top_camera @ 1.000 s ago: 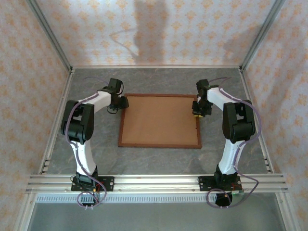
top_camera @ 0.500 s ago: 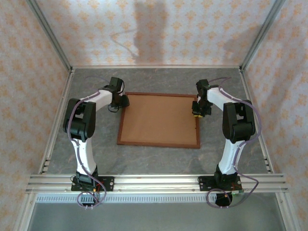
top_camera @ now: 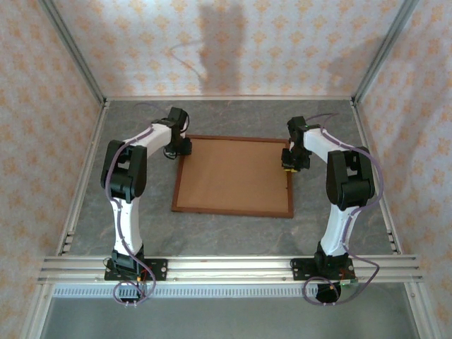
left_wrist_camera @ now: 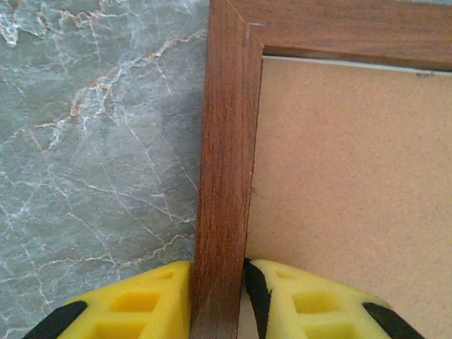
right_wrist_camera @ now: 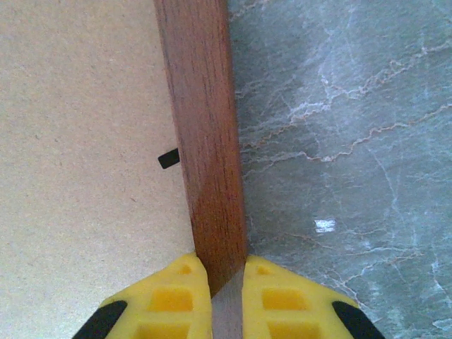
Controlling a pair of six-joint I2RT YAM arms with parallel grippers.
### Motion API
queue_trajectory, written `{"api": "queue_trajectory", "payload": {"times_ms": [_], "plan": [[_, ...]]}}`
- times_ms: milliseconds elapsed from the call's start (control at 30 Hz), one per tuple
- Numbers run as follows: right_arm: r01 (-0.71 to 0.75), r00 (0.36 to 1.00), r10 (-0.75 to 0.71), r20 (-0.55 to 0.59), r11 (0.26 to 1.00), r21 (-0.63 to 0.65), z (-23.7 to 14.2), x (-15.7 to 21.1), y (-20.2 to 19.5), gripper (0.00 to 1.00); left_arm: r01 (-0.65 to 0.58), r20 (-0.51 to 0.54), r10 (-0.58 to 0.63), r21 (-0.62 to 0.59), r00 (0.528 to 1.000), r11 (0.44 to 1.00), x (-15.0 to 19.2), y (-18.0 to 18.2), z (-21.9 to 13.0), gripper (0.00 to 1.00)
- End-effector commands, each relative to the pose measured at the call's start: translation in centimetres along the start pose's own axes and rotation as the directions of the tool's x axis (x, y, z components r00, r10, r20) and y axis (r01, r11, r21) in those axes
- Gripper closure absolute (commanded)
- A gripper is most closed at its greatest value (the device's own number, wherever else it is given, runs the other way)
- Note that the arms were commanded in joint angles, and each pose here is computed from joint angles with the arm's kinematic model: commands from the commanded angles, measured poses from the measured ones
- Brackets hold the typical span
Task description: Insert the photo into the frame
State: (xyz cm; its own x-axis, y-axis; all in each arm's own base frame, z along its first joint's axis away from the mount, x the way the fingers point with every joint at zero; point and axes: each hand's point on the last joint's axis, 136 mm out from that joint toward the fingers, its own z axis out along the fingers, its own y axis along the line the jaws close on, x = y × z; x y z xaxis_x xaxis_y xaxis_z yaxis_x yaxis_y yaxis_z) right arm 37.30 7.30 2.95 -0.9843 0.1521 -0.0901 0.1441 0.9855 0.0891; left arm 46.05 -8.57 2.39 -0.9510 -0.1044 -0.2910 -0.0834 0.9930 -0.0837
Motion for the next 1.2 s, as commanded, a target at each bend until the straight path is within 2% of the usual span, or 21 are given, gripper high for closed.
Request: {"api": "queue_trajectory", "payload": {"times_ms": [0,100,267,467,567,633,733,900,1033,1167], "plan": [[0.015,0.998,-0.013,-0.061,0.999,0.043,1.0,2.1,-0.2,0.88,-0.103,-0.264,0.089,-0.039,0.96,0.994,7.1,-0.2,3.0,0.72],[0.0,0.999,0.003,-0.04,0.998,0.066,0.4,2.2,-0.8,0.89,-0.097,-0.233,0.088,-0.026,0.969,0.995,7.2,-0.9,1.9,0.73],[-0.028,1.0,0.029,-0.01,0.994,0.105,-0.8,3.1,-1.9,0.89,-0.039,-0.108,0.04,0.008,0.993,0.999,6.6,-1.3,-1.7,0.72],[-0.045,0.999,0.046,-0.006,0.99,0.133,-0.5,3.3,-2.8,0.9,0.052,0.049,-0.047,-0.098,0.998,0.994,3.8,1.6,-4.1,0.58],[-0.047,0.999,0.048,0.0,0.989,0.138,-0.5,3.1,-3.0,0.9,0.137,0.145,-0.125,-0.071,0.981,0.988,3.1,2.9,-6.1,0.52],[-0.047,0.999,0.047,0.003,0.989,0.139,-0.5,3.0,-3.0,0.9,0.189,0.172,-0.182,-0.024,0.968,0.982,3.5,3.5,-7.2,0.49],[-0.045,0.999,0.045,0.002,0.989,0.14,-0.4,2.9,-3.1,0.9,0.227,0.154,-0.232,0.045,0.961,0.973,5.6,3.6,-7.8,0.48],[-0.047,0.999,0.048,-0.005,0.989,0.138,-0.3,2.9,-3.2,0.9,0.235,0.013,-0.238,0.125,0.971,0.964,12.0,2.2,-7.3,0.49],[-0.045,0.999,0.046,-0.005,0.99,0.135,-0.4,2.9,-3.1,0.9,0.195,-0.073,-0.188,0.097,0.979,0.976,16.5,1.7,-7.5,0.52],[-0.046,0.999,0.047,0.002,0.991,0.127,-0.5,2.8,-3.0,0.9,0.173,-0.142,-0.161,0.08,0.977,0.982,19.5,1.3,-7.3,0.58]]}}
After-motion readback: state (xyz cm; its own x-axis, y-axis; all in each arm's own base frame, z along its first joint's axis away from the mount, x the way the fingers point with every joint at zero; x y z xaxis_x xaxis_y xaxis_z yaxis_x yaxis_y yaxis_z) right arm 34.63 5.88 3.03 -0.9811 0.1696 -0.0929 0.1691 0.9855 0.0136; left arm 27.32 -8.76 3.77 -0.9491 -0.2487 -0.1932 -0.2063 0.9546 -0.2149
